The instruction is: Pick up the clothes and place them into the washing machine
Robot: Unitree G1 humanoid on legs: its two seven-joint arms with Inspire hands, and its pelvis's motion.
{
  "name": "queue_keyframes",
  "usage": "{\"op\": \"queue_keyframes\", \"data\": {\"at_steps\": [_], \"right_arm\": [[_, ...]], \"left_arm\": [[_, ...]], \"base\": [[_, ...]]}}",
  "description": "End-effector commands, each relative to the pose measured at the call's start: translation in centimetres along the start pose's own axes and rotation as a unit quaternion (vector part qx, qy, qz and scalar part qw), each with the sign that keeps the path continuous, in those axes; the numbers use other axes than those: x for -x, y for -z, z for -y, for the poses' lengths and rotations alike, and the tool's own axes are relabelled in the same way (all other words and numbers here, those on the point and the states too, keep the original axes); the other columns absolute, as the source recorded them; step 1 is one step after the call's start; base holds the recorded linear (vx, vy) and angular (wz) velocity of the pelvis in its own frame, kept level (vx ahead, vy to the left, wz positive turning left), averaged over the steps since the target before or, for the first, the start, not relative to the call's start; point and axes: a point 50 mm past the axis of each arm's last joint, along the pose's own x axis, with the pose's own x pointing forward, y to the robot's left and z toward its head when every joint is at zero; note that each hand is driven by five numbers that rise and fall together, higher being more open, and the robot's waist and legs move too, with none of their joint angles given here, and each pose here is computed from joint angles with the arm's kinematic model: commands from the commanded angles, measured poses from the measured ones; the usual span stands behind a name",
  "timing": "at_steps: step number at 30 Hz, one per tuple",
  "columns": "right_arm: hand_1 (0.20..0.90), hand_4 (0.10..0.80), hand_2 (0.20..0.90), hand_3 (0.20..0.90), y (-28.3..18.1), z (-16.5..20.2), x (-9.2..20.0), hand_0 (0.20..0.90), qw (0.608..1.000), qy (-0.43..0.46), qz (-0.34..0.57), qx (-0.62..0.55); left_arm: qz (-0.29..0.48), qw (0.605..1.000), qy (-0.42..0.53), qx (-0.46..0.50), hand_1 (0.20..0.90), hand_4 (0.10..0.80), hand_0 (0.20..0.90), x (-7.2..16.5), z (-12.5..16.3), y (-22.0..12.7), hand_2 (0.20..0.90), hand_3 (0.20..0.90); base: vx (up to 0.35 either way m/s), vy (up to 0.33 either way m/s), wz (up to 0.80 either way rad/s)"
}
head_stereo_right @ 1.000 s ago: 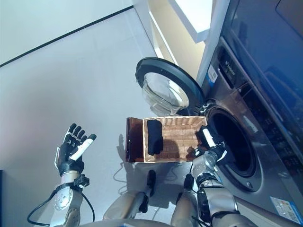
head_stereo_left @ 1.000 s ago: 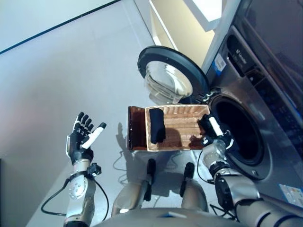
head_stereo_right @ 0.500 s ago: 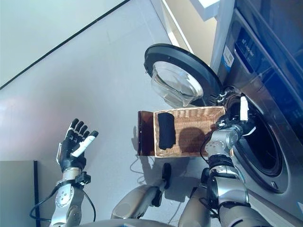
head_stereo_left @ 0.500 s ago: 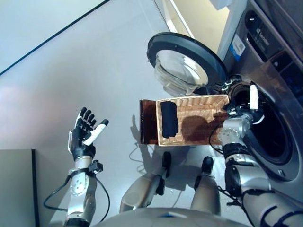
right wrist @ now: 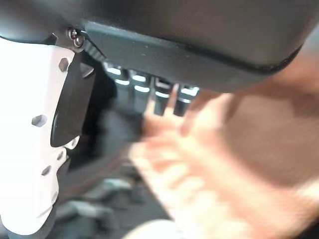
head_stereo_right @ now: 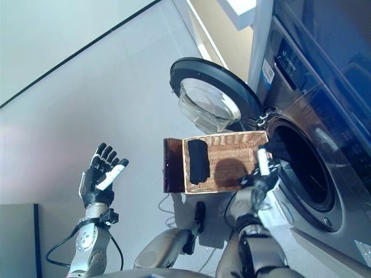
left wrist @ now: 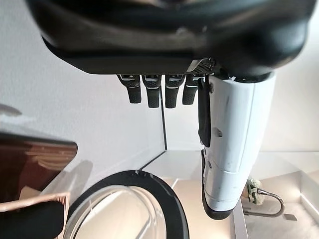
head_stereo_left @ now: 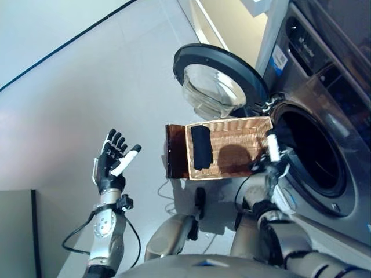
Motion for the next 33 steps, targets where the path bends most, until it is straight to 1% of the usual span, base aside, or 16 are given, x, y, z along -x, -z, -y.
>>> {"op": "queue_keyframes", "data": {"at_steps": [1,5,9,14,19,24,27,33], "right_arm": [[0.900,0.800,0.900,0.900,0.5,-2.1,0.6,0.900,0.996,-0.082,0.005,0.026],[0.900,0.800,0.900,0.900,1.0,-2.1,1.0,0.900,0.997,-0.082,-0.003,-0.006],[0.900,0.800,0.900,0.900,-0.3,-3.5,0.6,0.900,0.995,-0.081,0.025,-0.056],[0.900,0.800,0.900,0.900,-4.0,-6.2,-0.4,0.900,0.987,-0.079,0.088,-0.113],[0.900,0.800,0.900,0.900,-7.3,-8.2,-1.2,0.900,0.978,-0.078,0.136,-0.137],[0.900,0.800,0.900,0.900,-8.6,-8.5,-1.4,0.900,0.973,-0.070,0.156,-0.153],[0.900,0.800,0.900,0.900,-10.5,-9.0,-1.8,0.900,0.967,-0.063,0.180,-0.169],[0.900,0.800,0.900,0.900,-12.9,-9.6,-2.3,0.900,0.964,-0.057,0.205,-0.161]], "left_arm": [[0.119,0.993,-0.008,0.002,0.900,0.800,0.900,-0.5,-0.7,-4.1,0.900,0.900],[0.118,0.993,-0.006,0.010,0.900,0.800,0.900,-0.5,-0.6,-4.0,0.900,0.900],[0.122,0.992,-0.004,0.010,0.900,0.800,0.900,-0.6,-0.6,-4.2,0.900,0.900],[0.131,0.991,-0.001,0.011,0.900,0.800,0.900,-0.6,-0.6,-4.6,0.900,0.900],[0.145,0.989,0.008,0.001,0.900,0.800,0.900,-0.5,-0.6,-5.3,0.900,0.900],[0.153,0.988,0.013,-0.013,0.900,0.800,0.900,-0.6,-0.6,-5.7,0.900,0.900],[0.158,0.987,0.018,-0.023,0.900,0.800,0.900,-0.3,-0.8,-6.1,0.900,0.900],[0.172,0.985,0.019,-0.024,0.900,0.800,0.900,-0.1,-1.0,-6.7,0.900,0.900]], "base": [[0.000,0.000,0.00],[-0.025,-0.010,0.01],[-0.050,0.004,0.04],[-0.077,-0.008,0.12],[-0.045,-0.051,0.10],[0.051,-0.049,0.07],[0.042,-0.025,-0.01],[-0.009,0.004,-0.02]]}}
